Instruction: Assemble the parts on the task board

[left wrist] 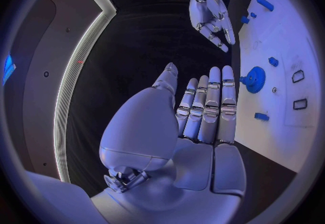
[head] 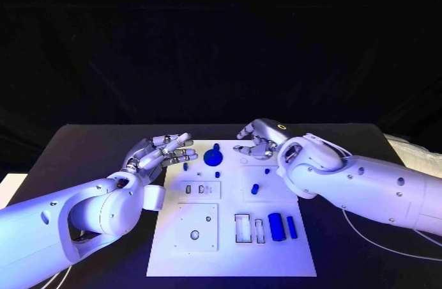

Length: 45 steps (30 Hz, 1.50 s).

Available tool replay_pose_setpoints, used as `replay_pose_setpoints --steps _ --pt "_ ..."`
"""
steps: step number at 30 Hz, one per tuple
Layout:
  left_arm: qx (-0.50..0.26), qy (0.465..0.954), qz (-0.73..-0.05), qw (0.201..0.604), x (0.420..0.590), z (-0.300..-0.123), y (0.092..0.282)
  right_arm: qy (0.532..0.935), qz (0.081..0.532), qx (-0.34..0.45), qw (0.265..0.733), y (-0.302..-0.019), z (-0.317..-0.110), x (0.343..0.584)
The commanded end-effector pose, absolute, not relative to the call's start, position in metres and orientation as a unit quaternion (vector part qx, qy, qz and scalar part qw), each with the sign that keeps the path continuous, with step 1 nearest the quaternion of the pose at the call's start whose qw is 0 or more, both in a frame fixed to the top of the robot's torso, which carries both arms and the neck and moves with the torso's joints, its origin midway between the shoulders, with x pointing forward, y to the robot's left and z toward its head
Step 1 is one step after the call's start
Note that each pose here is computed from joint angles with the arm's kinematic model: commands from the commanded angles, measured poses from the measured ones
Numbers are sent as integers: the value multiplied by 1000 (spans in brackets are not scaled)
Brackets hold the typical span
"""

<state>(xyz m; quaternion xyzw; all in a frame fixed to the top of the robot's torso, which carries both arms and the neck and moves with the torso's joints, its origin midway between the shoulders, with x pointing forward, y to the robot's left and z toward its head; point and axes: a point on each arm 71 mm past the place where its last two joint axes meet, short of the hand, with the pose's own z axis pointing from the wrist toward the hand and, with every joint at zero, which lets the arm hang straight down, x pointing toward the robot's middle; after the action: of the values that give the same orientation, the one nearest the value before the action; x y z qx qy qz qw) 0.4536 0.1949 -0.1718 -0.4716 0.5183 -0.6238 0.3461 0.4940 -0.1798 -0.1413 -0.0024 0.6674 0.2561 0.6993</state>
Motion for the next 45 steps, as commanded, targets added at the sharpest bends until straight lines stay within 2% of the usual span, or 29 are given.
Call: replay_pose_setpoints --steps 1,9,19,25,45 --pt "-467 517 -632 340 455 -171 194 675 319 -5 665 -200 -139 489" --pt "-466 517 -633 338 457 -172 194 685 314 -15 657 -259 -145 488" --pt "-467 517 -632 338 458 -174 194 698 279 7 660 -295 -159 496" --pt "-467 518 -632 339 459 -175 194 707 270 11 654 -299 -165 501" --pt "-469 518 -630 341 460 -175 195 727 263 14 634 -286 -189 507"
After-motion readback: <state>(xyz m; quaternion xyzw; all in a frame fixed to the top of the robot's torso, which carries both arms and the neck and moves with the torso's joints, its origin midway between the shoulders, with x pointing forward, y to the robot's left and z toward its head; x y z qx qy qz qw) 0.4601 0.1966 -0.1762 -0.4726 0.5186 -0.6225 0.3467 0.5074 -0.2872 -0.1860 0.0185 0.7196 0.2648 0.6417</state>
